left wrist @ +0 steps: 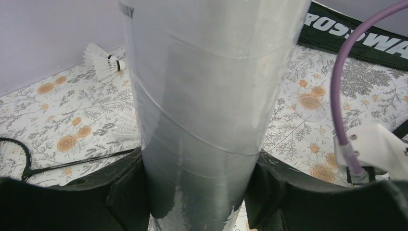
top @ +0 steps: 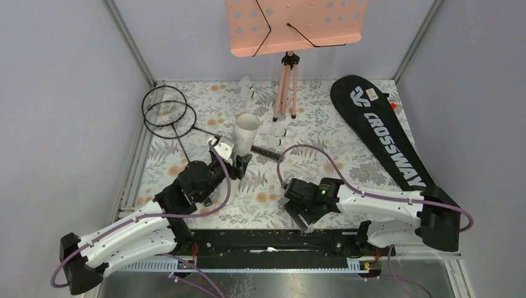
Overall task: Pack up the badminton gear
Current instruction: Pick up the shuttlecock at the center of the board.
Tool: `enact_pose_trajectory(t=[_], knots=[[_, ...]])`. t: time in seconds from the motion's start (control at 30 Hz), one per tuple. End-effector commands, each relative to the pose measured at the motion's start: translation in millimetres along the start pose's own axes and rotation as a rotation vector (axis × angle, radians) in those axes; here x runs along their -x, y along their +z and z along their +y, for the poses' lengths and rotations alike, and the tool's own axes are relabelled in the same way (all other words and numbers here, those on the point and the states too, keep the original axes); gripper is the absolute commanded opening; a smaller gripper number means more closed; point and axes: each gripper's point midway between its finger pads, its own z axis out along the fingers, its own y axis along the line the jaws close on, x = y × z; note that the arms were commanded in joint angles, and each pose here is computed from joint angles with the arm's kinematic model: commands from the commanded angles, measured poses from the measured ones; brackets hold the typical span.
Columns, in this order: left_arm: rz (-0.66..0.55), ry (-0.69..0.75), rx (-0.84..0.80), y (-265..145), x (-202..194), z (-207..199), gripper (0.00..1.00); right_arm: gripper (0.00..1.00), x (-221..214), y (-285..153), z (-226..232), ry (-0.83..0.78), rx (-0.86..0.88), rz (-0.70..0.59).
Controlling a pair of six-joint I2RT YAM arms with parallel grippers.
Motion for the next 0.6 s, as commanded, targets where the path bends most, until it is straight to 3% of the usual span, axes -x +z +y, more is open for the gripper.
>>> enact_pose_trajectory(t=[0.0,0.13,0.57], knots=[[0.02,0.011,-0.065,3,0,-12,0.53,0.76,13,3,7,-0.061,-0.021,-0.025],[0.029,0.029,-0.094,4,-2,-17,0.53,0.69,18,4,2,-0.061,-0.064,-0.048],[0.038,0.048,-0.1,2,-5,-16,0.5,0.12,37,3,-18,-0.043,-0.201,-0.123]])
